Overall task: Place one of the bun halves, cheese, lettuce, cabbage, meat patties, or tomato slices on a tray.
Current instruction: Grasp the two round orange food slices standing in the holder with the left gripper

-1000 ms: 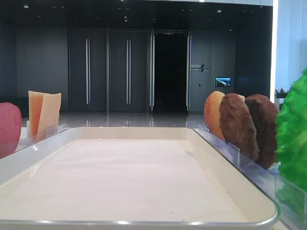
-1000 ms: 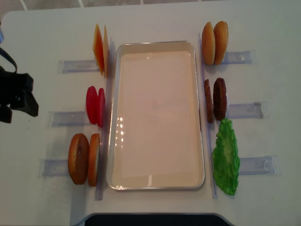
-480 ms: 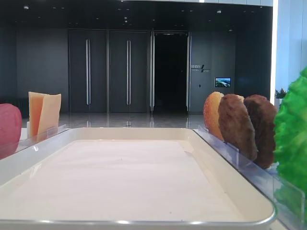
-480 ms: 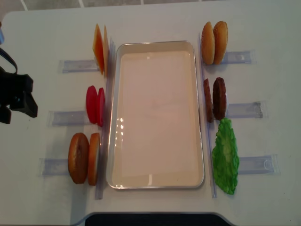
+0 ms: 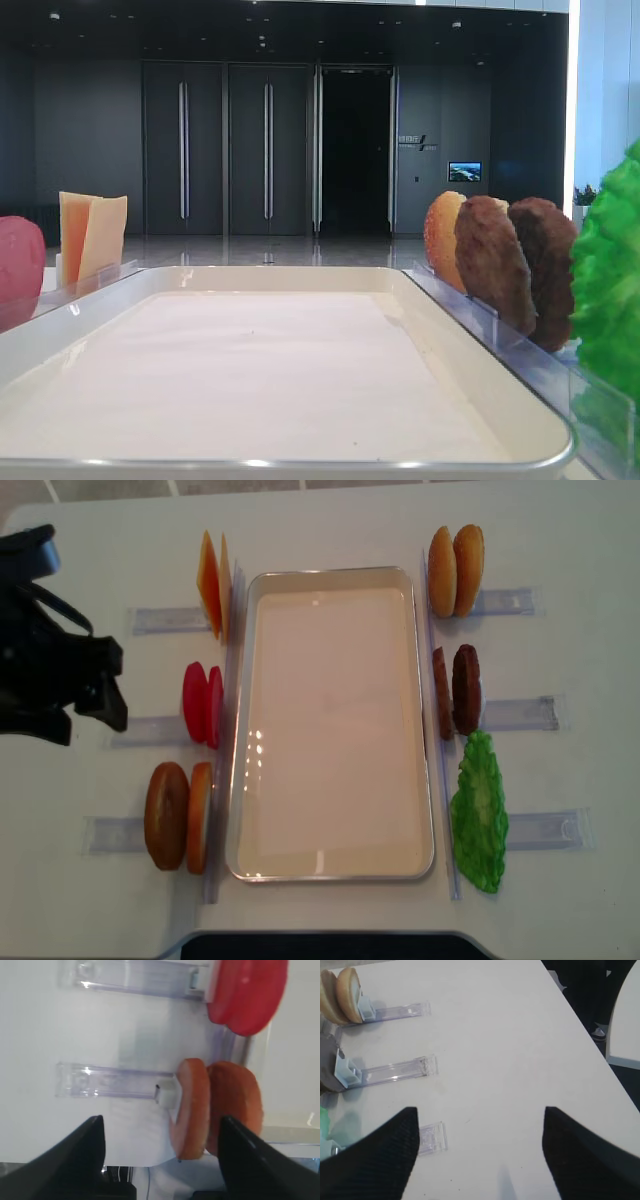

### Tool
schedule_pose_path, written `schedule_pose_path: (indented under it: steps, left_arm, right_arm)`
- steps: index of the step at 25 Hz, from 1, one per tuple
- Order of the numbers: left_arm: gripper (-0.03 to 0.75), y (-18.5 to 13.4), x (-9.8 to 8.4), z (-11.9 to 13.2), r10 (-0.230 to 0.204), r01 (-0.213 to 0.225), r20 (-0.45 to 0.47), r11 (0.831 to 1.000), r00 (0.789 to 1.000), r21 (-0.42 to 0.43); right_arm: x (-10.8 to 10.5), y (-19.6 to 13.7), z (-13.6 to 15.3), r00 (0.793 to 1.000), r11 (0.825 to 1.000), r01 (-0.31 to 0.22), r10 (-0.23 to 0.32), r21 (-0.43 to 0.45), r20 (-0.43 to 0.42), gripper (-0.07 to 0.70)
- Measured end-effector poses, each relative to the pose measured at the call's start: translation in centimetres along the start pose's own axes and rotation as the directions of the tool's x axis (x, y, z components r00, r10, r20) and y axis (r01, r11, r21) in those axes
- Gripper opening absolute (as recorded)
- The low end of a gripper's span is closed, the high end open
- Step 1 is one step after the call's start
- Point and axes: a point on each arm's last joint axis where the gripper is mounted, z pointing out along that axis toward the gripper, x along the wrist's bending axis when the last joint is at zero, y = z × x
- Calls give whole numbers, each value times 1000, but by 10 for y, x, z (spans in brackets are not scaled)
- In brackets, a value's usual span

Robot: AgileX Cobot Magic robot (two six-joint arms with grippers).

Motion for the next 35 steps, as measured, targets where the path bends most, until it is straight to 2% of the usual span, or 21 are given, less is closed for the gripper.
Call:
schedule_pose_path:
  steps: [5,9,12,18,22,30,35]
  left_arm:
    - [534,-14,-40,1,51,-51,26,999,998,-6]
    - [534,-26,-62,0,80,-80,16,997,997,-12]
    - [534,-33,-72,0,84,-84,11,996,996,-23]
    - [534,-37,-84,3,101,-101,-2,994,995,-39]
    - [534,-36,-87,24,108,-108,-44,994,993,18]
    - [534,-27,-97,45,112,-111,-46,993,993,33]
    - [534,-24,-102,61,120,-115,-59,990,991,85]
  right_arm:
    - [0,0,0,1000,1000,0,0,0,0,520]
    - [0,0,0,1000,1000,0,0,0,0,520]
    - [0,0,0,1000,1000,0,0,0,0,520]
    - [0,0,0,1000,1000,0,0,0,0,520]
    - [0,0,0,1000,1000,0,0,0,0,520]
    - [0,0,0,1000,1000,0,0,0,0,520]
    - [0,0,0,1000,1000,0,0,0,0,520]
